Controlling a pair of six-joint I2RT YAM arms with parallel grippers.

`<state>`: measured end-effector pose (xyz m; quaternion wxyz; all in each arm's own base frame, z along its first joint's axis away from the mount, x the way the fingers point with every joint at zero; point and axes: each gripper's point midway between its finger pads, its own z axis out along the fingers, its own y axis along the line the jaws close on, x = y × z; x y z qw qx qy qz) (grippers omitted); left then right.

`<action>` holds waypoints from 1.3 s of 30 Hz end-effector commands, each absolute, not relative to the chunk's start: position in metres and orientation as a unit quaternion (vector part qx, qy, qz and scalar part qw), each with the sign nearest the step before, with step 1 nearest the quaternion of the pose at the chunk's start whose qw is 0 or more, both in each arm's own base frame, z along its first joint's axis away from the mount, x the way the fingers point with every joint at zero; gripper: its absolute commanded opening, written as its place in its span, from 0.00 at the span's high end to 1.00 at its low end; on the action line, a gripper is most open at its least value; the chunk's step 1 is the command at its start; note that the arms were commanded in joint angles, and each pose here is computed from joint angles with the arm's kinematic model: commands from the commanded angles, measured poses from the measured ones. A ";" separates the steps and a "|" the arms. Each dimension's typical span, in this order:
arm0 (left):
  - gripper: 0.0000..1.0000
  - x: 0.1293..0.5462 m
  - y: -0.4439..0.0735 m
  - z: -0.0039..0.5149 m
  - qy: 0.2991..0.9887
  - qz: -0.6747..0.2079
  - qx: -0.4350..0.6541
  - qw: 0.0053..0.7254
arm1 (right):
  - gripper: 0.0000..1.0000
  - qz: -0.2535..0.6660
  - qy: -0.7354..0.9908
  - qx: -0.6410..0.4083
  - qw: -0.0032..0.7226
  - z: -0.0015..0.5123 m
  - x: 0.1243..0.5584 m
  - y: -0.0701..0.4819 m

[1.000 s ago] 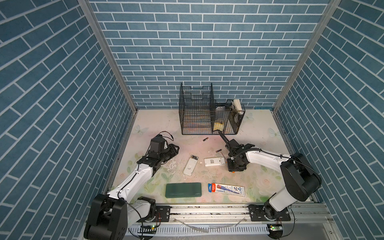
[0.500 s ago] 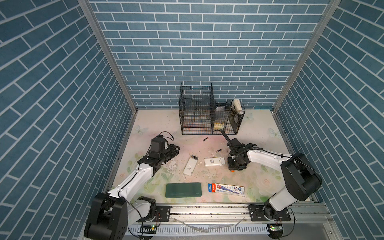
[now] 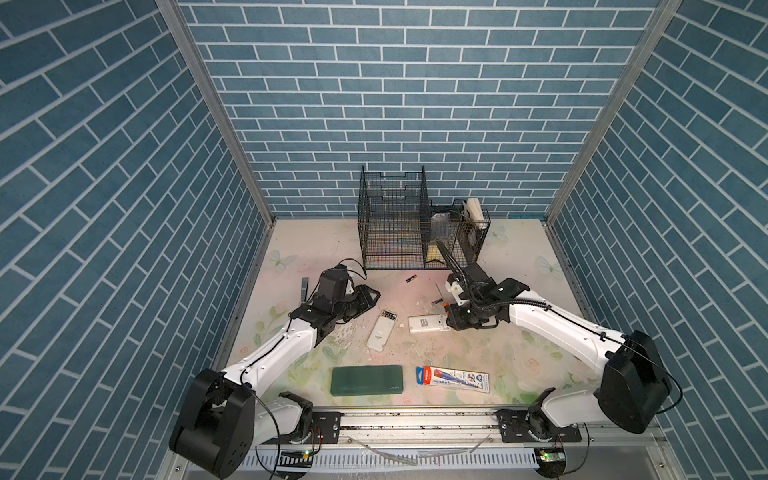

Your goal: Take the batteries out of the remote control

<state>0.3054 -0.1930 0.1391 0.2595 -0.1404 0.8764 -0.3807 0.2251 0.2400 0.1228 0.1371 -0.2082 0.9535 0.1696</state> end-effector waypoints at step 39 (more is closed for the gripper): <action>0.59 0.319 -0.296 0.197 0.799 -0.525 -0.083 0.282 | 1.00 0.146 0.904 -0.332 0.228 0.195 0.243 0.336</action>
